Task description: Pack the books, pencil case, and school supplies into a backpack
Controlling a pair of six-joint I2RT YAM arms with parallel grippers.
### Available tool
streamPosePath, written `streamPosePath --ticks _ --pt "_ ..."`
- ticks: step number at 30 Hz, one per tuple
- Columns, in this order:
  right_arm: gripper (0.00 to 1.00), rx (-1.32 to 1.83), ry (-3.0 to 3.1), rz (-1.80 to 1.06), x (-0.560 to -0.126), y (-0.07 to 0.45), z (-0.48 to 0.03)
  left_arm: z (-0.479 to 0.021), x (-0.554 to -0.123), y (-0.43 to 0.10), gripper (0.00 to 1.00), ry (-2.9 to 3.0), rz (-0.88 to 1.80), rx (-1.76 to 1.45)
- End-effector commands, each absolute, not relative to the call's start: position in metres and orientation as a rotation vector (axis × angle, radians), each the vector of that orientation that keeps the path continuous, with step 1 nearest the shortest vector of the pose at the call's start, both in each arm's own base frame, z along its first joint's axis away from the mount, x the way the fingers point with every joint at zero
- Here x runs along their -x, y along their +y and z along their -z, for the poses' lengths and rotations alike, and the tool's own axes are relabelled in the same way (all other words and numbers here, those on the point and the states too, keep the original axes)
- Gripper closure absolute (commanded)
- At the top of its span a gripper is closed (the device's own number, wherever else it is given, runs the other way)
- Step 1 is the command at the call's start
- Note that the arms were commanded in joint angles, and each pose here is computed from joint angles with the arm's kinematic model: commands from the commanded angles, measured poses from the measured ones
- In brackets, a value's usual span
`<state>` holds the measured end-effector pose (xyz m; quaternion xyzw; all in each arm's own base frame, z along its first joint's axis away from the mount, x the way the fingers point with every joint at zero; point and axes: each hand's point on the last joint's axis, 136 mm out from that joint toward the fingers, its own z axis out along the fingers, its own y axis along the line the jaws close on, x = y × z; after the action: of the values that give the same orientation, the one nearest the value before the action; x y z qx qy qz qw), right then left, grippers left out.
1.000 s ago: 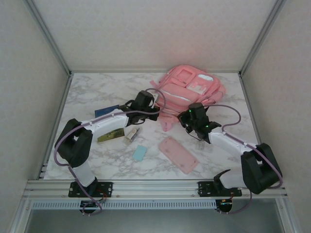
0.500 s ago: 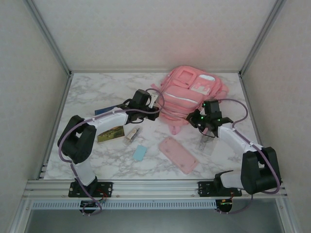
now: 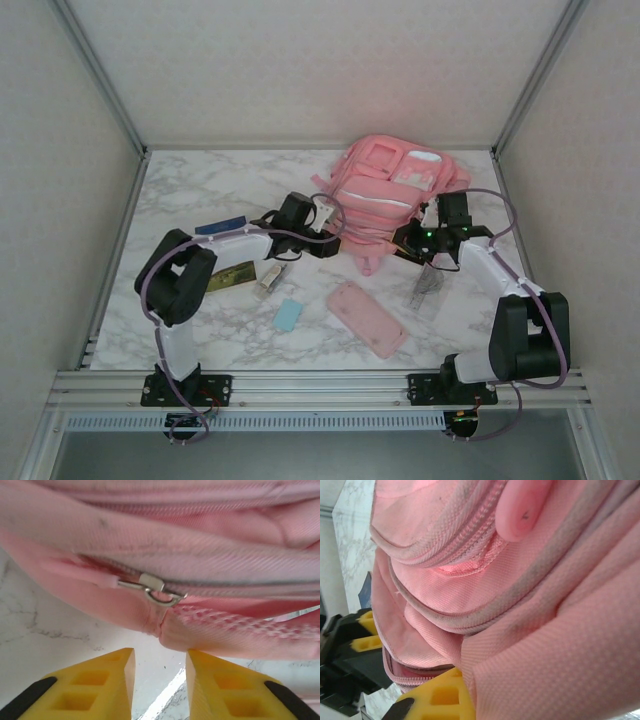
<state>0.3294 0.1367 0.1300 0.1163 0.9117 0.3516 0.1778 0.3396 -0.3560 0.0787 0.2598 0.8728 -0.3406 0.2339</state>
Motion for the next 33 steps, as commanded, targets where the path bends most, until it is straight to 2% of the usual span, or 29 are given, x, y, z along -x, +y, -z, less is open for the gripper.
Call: streamPosePath --ticks 1,6,11,16,25,33 --pt "1.00 -0.168 2.512 -1.077 -0.332 0.148 -0.160 -0.080 -0.338 -0.366 0.65 2.388 0.967 -0.767" --pt "1.00 -0.154 2.531 -1.063 -0.328 0.141 -0.165 -0.090 -0.345 -0.356 0.56 2.375 0.920 -0.763" --pt "1.00 -0.168 2.525 -1.068 -0.325 0.127 -0.170 -0.121 -0.347 -0.342 0.36 2.309 0.957 -0.779" --pt "1.00 -0.126 2.509 -1.089 -0.324 0.124 -0.179 -0.136 -0.350 -0.343 0.28 2.251 1.031 -0.843" --pt "1.00 -0.116 2.501 -1.113 -0.326 0.124 -0.183 -0.127 -0.333 -0.364 0.31 2.268 1.141 -0.999" --pt "1.00 -0.095 2.486 -1.146 -0.322 0.127 -0.189 -0.115 -0.346 -0.374 0.42 2.235 1.118 -0.990"
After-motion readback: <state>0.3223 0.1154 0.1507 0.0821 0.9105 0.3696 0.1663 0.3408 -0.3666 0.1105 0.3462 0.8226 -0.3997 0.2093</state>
